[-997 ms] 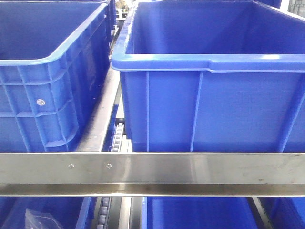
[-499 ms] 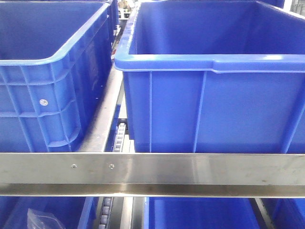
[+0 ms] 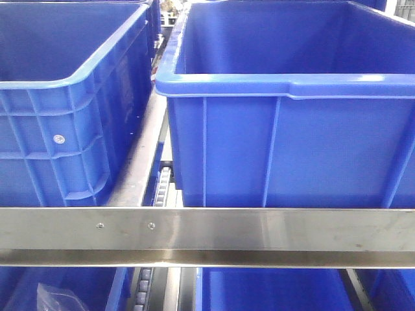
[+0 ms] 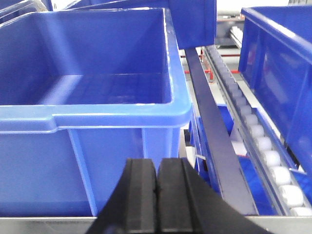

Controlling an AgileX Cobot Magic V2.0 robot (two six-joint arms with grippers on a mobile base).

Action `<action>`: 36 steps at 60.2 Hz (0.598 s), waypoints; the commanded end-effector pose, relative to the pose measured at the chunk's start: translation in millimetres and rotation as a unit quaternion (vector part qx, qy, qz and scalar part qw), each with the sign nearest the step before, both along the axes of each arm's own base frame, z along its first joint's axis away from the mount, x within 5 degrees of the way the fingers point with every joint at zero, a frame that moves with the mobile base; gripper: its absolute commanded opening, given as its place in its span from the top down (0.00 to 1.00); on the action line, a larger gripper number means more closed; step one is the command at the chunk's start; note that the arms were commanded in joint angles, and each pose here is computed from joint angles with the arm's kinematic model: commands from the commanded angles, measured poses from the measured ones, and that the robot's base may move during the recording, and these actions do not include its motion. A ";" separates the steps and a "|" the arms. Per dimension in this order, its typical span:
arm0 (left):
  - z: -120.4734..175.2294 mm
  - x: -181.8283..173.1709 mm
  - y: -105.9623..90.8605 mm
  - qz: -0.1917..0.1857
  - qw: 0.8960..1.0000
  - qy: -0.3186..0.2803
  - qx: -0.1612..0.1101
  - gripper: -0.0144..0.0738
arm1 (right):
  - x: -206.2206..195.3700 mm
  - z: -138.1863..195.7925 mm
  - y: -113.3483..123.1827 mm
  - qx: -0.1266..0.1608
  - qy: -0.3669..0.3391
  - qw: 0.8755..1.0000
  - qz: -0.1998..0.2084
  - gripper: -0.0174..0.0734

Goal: Pick red cube and place on left shelf
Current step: 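Withdraw the empty right gripper from the blue bin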

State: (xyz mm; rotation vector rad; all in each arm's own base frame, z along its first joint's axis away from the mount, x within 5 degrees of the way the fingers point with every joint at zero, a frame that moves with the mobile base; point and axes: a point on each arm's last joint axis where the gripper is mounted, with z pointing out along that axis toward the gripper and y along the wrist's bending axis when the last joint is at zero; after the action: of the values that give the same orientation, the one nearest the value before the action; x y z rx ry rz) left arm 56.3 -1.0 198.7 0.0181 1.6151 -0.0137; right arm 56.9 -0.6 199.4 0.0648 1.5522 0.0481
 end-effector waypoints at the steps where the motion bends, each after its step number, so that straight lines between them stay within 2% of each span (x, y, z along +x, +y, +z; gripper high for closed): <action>1: 1.1 -0.1 -0.2 -0.001 0.999 -0.040 -0.003 0.72 | -3.5 15.6 -0.1 -0.010 -0.068 0.998 -0.003 0.76; 36: 1.1 -0.1 -0.2 -0.001 0.999 -0.040 -0.003 0.72 | -3.4 15.3 -0.1 -0.010 -0.066 0.998 -0.003 0.76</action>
State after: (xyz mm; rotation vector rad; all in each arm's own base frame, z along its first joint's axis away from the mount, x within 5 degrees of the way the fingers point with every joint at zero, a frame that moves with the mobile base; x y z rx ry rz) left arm 56.3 -1.0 198.7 0.0181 1.6151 -0.0137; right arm 56.9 -0.6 199.6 0.0647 1.5499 0.0481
